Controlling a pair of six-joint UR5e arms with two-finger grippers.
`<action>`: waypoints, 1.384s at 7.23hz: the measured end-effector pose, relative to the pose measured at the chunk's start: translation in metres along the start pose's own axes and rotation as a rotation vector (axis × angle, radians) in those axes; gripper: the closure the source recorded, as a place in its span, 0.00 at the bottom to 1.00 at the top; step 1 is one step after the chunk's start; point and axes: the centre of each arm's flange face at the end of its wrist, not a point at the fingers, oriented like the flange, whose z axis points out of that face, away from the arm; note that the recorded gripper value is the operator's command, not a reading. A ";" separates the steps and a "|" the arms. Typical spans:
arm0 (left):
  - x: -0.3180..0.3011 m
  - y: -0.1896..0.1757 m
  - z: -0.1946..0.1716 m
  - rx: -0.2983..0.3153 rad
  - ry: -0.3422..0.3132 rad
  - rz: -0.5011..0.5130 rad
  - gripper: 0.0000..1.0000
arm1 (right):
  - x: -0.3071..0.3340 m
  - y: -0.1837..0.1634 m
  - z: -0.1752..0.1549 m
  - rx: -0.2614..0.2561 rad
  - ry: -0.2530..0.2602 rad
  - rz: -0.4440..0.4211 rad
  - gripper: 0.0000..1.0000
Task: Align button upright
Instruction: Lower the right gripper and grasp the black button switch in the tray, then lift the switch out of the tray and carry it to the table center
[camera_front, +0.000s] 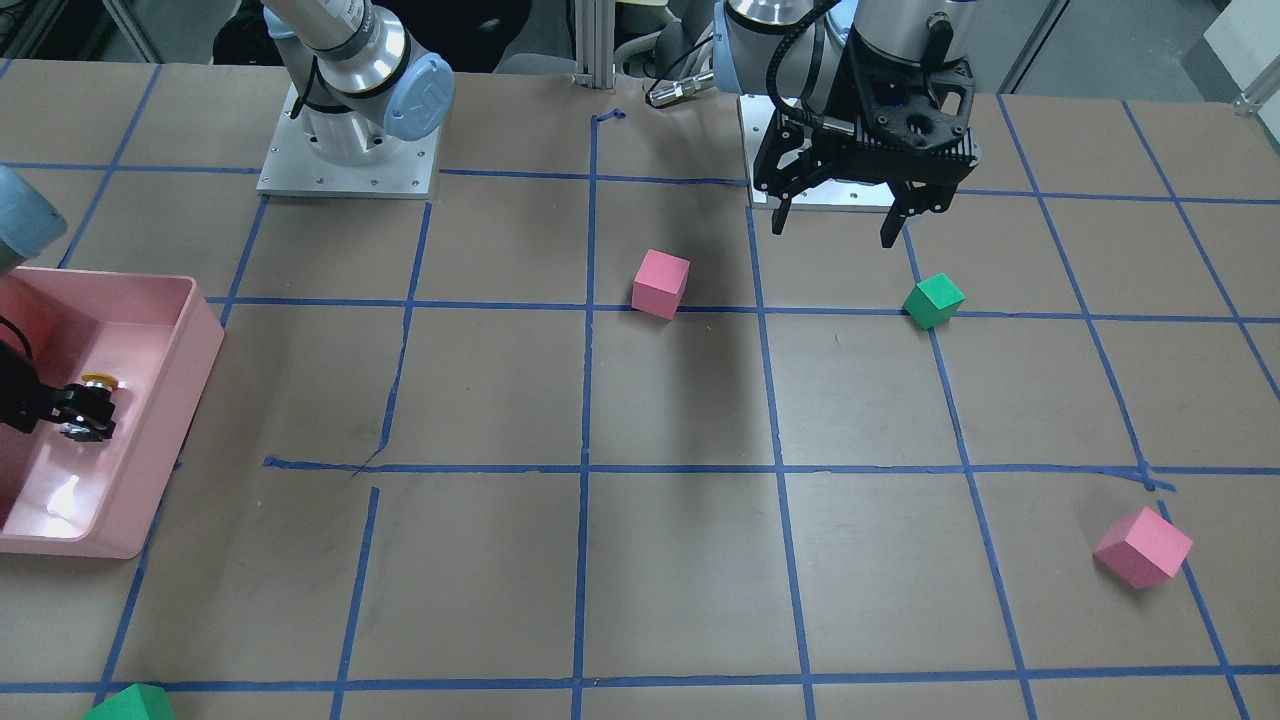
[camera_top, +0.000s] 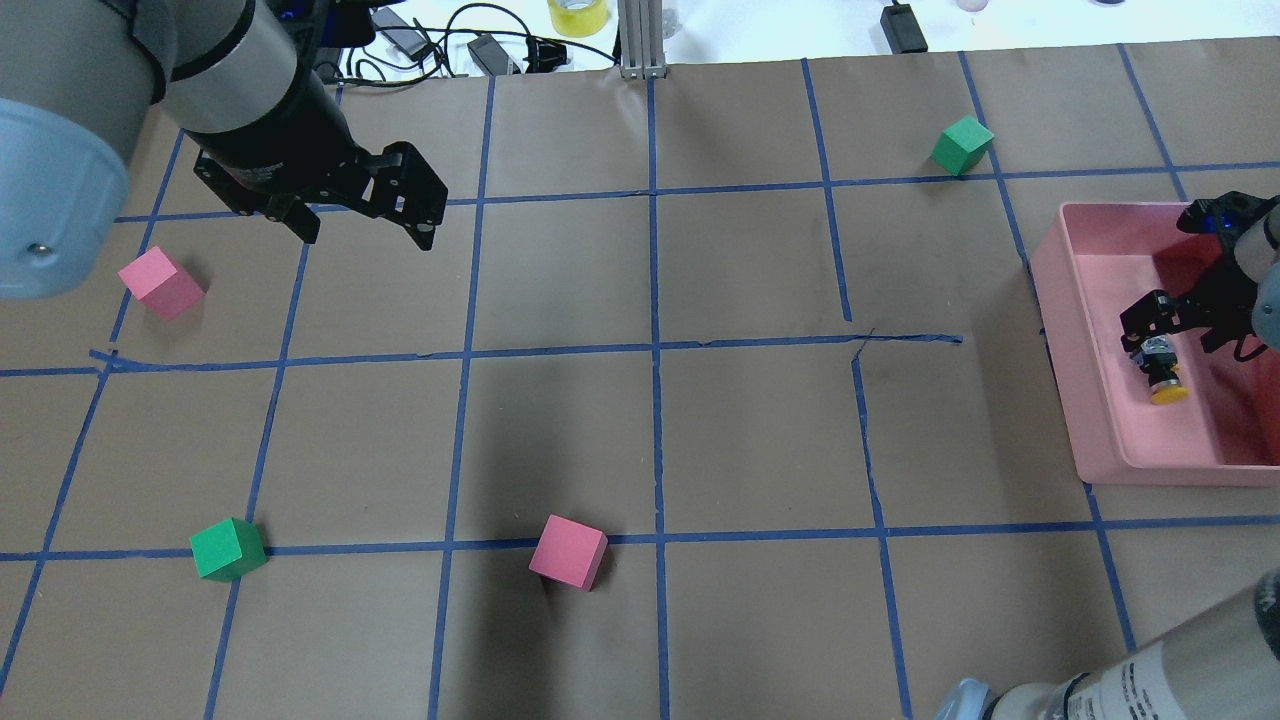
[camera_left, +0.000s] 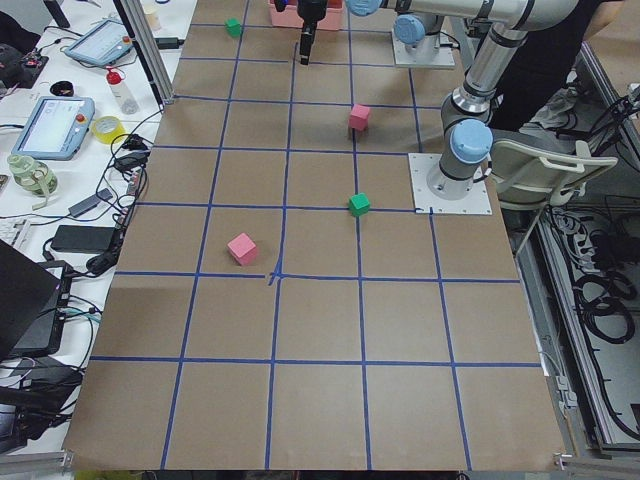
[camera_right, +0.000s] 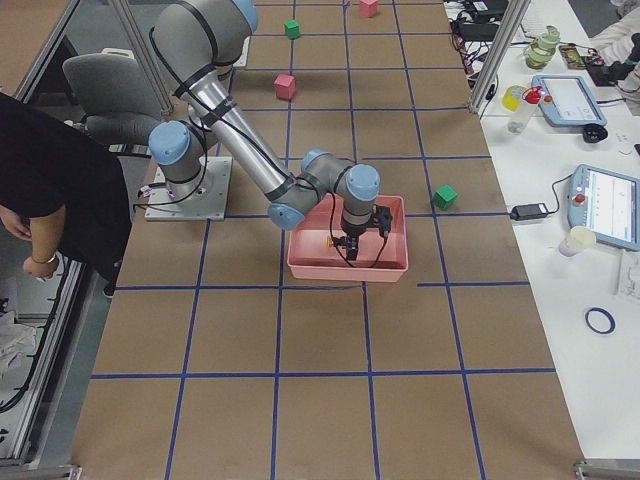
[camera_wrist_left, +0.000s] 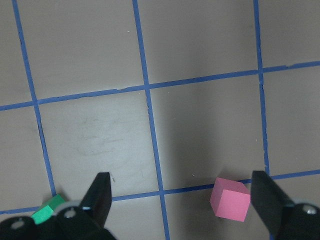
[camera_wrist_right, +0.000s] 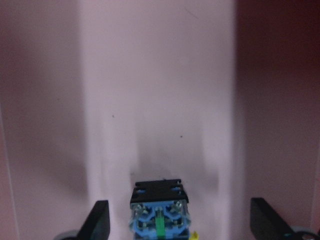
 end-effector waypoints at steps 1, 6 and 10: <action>0.000 0.000 0.000 0.000 0.000 0.000 0.00 | 0.000 -0.001 0.004 0.001 0.000 0.000 0.02; 0.000 0.000 0.000 0.000 0.000 0.000 0.00 | 0.000 0.002 0.006 -0.016 0.000 -0.003 1.00; 0.000 0.000 0.000 0.000 0.000 0.000 0.00 | 0.003 -0.005 -0.021 0.000 0.012 -0.013 1.00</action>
